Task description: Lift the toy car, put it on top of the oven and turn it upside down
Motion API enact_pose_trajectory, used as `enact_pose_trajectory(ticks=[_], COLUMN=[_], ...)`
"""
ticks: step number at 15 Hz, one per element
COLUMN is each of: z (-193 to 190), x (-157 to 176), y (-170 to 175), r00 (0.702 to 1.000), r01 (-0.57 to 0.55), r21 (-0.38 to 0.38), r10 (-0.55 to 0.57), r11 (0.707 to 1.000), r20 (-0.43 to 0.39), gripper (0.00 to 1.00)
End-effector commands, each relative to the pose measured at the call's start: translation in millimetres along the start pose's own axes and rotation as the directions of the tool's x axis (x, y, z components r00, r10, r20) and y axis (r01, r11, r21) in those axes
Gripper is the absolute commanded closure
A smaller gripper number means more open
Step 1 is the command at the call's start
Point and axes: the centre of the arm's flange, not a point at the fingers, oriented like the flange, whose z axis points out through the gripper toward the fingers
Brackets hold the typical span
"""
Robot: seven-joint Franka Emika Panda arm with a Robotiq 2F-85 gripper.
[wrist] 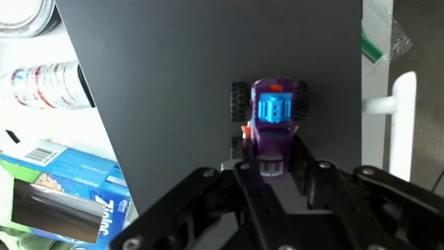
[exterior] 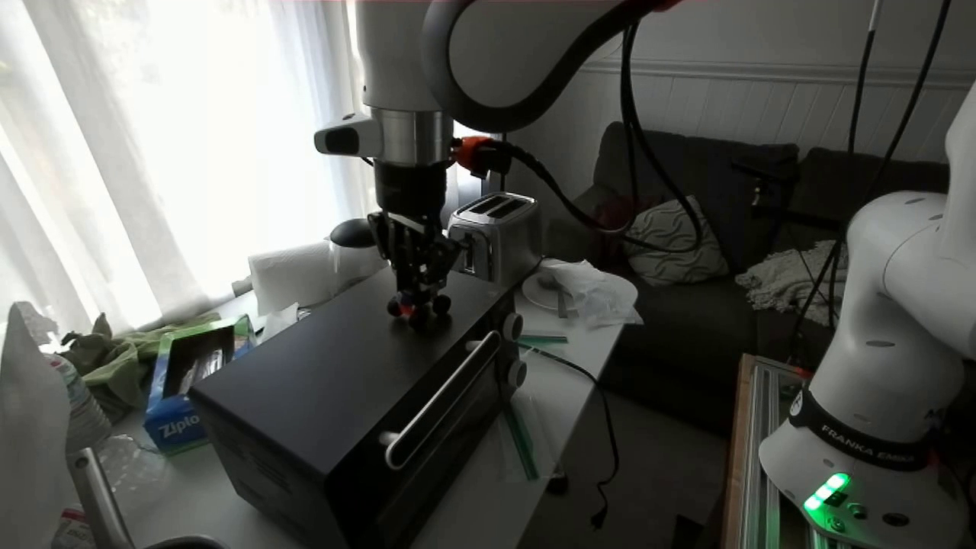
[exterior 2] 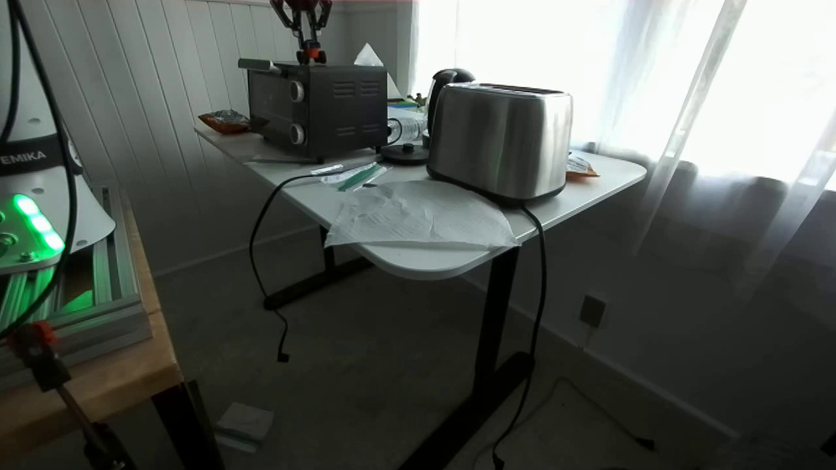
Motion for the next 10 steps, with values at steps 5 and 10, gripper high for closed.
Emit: enact_pose_trajectory(ticks=[5, 10], z=[6, 4], x=[-3, -22], y=[18, 24], r00=[1.000, 0.997], r01=[-0.028, -0.077], r21=[0.012, 0.035], r10=[0.029, 0.078], r11=[1.000, 0.996], r20=[-0.011, -0.023], gripper=[0.26, 0.00])
